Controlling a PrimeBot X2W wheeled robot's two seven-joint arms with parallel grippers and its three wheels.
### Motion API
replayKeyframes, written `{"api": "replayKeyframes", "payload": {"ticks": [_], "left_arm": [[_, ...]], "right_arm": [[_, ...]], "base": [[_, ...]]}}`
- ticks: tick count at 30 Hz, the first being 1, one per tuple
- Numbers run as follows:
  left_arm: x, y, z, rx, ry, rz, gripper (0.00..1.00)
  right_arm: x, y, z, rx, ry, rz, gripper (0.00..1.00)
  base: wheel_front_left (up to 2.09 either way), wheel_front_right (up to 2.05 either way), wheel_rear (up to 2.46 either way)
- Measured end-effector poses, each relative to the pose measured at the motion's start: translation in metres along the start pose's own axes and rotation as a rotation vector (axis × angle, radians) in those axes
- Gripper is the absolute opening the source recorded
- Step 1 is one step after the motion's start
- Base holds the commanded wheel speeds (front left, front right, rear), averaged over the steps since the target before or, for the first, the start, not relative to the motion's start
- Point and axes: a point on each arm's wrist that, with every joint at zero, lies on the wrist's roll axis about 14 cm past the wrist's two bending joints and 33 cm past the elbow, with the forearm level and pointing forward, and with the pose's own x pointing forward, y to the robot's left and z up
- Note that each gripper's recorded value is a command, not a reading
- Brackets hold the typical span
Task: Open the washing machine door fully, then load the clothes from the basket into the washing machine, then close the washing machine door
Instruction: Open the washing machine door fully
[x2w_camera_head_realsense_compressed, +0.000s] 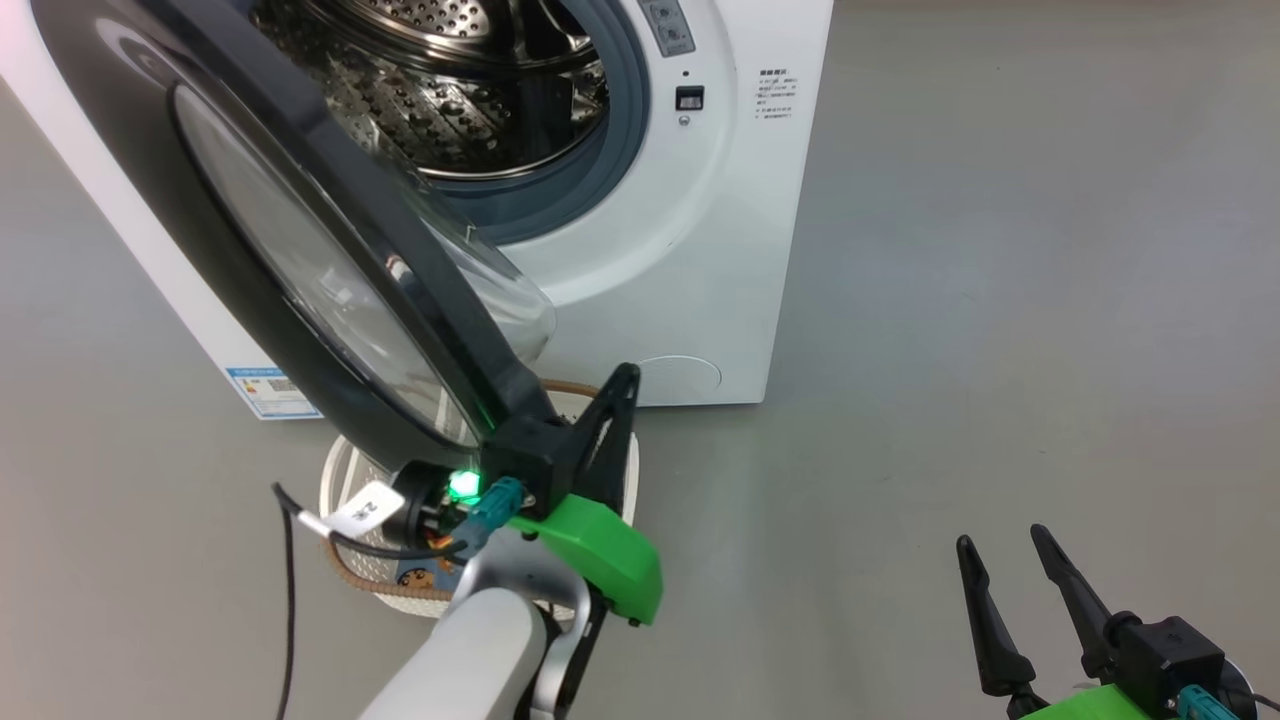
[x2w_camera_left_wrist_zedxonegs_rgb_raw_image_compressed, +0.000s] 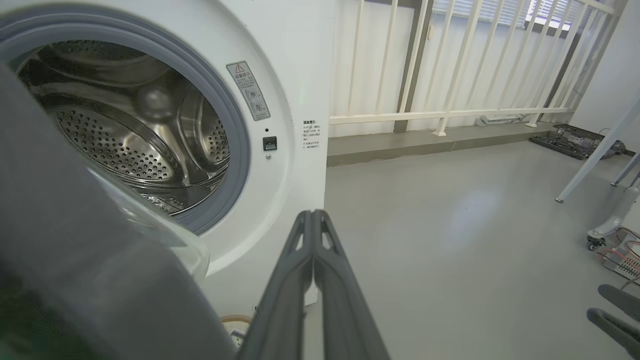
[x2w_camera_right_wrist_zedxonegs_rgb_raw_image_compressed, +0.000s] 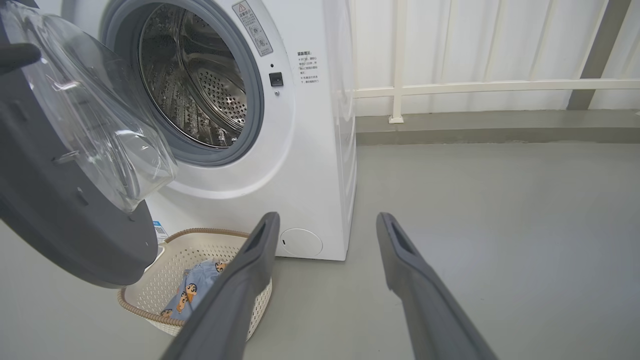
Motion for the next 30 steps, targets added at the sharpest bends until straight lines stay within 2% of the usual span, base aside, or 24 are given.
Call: {"api": "replayKeyframes", "payload": {"ticks": [5, 30], "left_arm": [[-0.006, 0.017, -0.011, -0.001, 0.020, 0.057, 0.00], [-0.042, 0.044, -0.029, -0.050, 0.045, 0.194, 0.00]], "right_arm": [[0.001, 0.001, -0.001, 0.001, 0.003, 0.003, 1.00], [0.017, 0.014, -0.006, 0.005, 0.013, 0.047, 1.00]], "base": [[0.00, 0.00, 0.00], [0.00, 0.00, 0.00]]}}
